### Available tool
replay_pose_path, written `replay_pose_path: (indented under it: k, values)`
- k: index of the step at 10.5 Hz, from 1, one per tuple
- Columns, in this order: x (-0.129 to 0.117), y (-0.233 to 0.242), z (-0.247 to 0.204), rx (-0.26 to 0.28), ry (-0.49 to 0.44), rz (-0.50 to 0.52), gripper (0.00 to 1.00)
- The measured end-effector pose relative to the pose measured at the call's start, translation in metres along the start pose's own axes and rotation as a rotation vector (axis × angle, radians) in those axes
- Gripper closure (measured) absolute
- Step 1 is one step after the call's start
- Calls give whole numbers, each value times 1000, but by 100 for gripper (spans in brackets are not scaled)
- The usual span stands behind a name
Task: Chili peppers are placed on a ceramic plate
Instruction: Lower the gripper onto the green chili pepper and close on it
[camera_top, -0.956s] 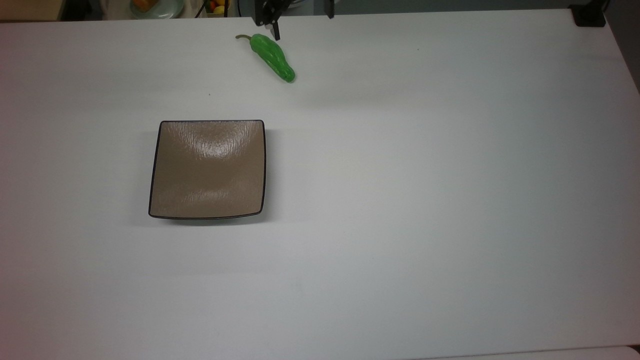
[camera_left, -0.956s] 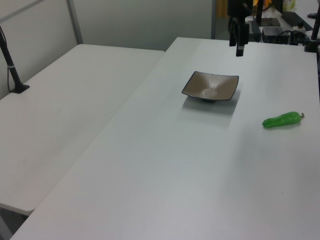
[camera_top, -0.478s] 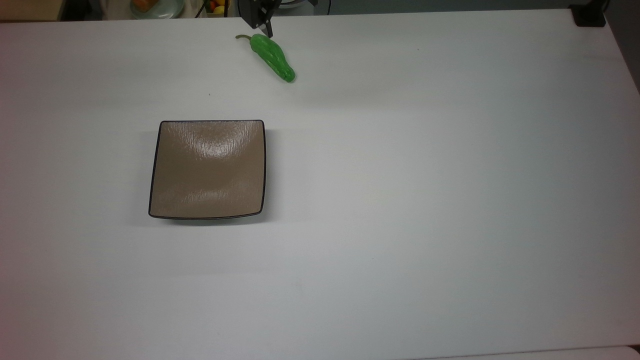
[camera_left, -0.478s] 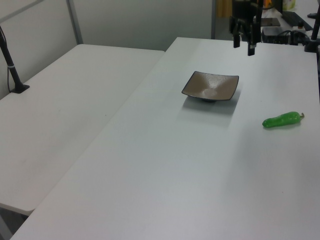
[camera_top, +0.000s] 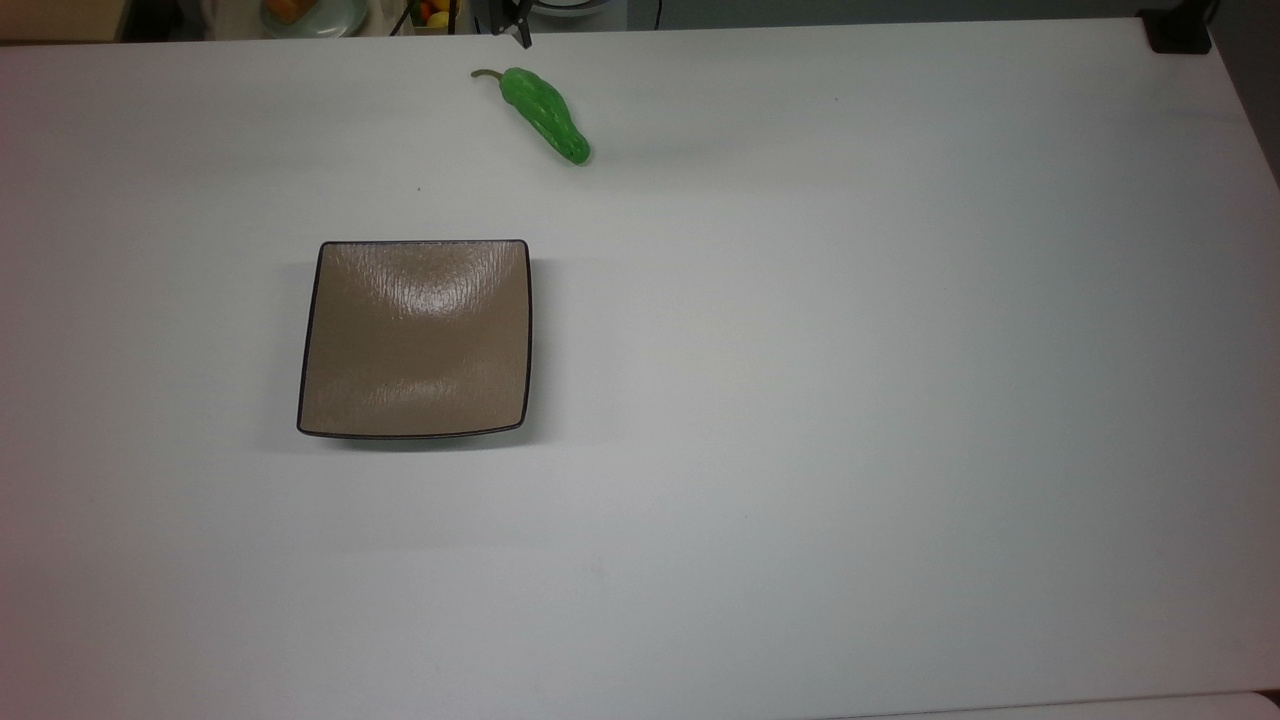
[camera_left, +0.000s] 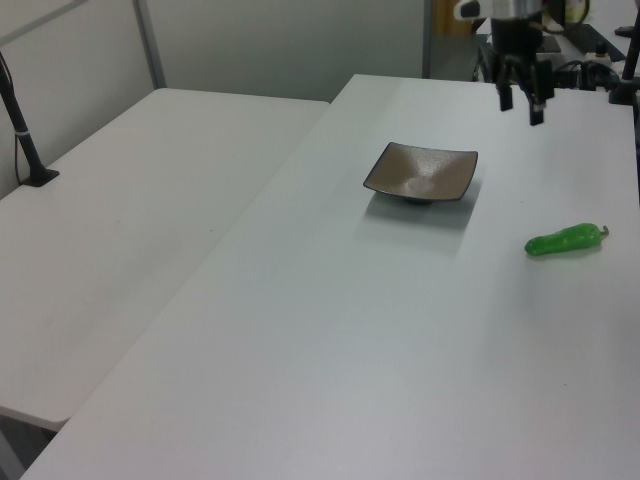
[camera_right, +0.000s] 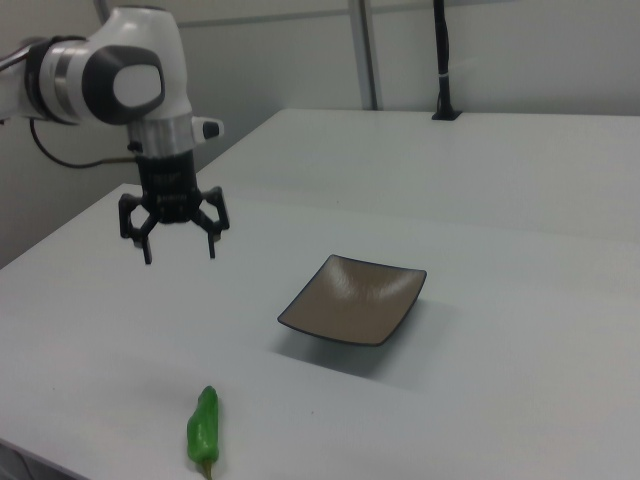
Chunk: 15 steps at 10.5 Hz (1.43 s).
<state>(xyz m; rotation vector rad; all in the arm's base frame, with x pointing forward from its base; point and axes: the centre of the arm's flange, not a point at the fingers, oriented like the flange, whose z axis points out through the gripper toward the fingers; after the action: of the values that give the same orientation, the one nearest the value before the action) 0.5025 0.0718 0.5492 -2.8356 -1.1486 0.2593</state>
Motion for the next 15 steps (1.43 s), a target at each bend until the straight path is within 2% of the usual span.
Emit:
replay_pose_path:
  k: [4,9,15]
  values:
    - [-24,-6,52,61,-78,21,0]
    - [-42,2,126,94,-109,58,0]
    - [-54,6,190,71,-76,80,0]
